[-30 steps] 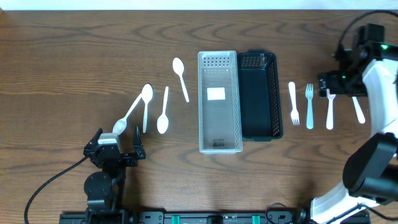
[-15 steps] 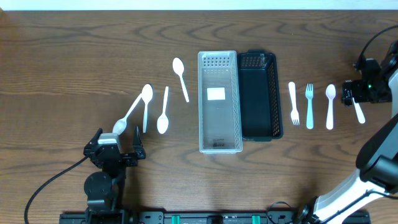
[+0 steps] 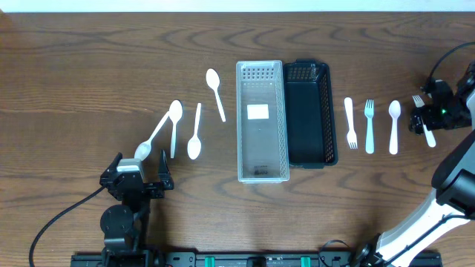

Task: Pack container
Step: 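Move the right gripper over the rightmost white fork and grasp it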

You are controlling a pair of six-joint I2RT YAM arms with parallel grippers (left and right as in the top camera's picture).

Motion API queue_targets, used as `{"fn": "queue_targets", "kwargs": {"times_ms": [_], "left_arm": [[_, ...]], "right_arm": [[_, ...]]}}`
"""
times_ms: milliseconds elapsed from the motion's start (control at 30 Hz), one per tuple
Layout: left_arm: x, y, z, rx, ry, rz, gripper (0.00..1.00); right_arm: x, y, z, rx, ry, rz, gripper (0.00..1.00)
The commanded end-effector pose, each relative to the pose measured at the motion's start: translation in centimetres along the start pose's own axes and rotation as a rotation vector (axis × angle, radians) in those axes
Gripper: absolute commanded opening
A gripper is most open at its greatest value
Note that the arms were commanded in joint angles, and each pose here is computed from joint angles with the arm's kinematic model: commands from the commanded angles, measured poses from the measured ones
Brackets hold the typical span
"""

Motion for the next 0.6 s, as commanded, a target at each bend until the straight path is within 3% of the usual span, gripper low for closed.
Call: {"fn": "queue_targets", "kwargs": {"times_ms": [0,567], "left_arm": [[-1.2,0.3,0.1,0.011,0.013,0.034,0.98],[-1.2,0.3,0.1,0.011,0.013,0.034,0.98]], "right_arm": [[0.0,1.4,-0.3,0.042,-0.016,-0.003,0.99],[1.2,3.1,-1.0,0.012,0.032,-0.053,0.99]]}}
Point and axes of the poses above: each gripper's point midway between its finger pads, its own y axis out along the fingers, its own z axis along the line the jaws close on, x = y × z, the point moved 8 cm from there along -y, back along the fingers, and after that the axes turned 1 degree about y, right-handed, at the moved point
